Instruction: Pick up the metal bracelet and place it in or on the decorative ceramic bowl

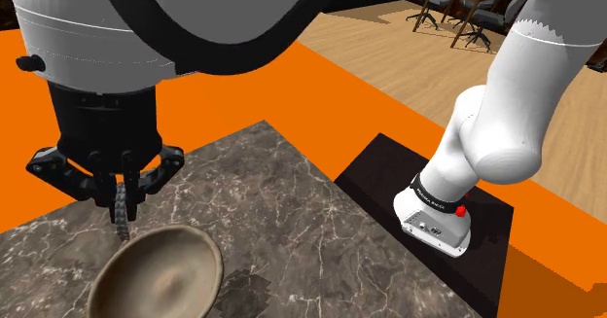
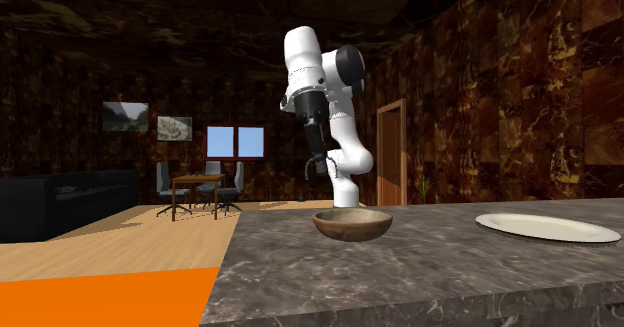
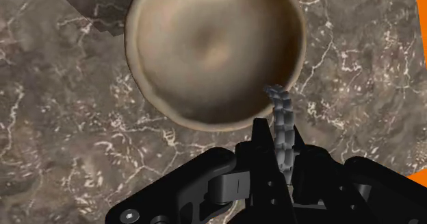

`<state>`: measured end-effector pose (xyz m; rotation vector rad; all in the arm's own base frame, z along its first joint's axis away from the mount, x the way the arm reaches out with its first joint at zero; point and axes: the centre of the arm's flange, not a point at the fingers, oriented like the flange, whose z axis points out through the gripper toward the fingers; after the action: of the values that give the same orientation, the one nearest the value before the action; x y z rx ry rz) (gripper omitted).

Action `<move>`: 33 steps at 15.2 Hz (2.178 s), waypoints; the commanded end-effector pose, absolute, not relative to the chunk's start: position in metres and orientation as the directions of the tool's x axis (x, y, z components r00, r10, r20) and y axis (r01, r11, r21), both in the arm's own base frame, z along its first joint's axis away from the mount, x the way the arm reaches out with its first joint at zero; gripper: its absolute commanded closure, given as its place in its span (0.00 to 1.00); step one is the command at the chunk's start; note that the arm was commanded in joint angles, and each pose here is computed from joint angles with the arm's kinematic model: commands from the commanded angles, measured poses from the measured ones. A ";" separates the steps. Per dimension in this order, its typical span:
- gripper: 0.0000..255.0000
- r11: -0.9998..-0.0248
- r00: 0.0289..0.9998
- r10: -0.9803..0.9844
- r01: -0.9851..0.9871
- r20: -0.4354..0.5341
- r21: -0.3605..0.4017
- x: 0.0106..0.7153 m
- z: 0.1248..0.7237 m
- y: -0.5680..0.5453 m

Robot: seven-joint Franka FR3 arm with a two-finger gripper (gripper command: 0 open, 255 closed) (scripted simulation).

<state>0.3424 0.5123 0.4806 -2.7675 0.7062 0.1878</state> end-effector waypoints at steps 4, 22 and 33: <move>1.00 -0.841 0.872 -0.451 -0.487 -0.193 -0.235 0.288 0.482 0.538; 1.00 -0.841 0.872 -0.451 -0.487 -0.193 -0.235 0.288 0.410 0.538; 0.00 -0.841 0.872 -0.451 -0.487 -0.193 -0.235 0.290 0.435 0.530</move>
<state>0.2904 0.5344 0.4260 -2.7663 0.7084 0.1872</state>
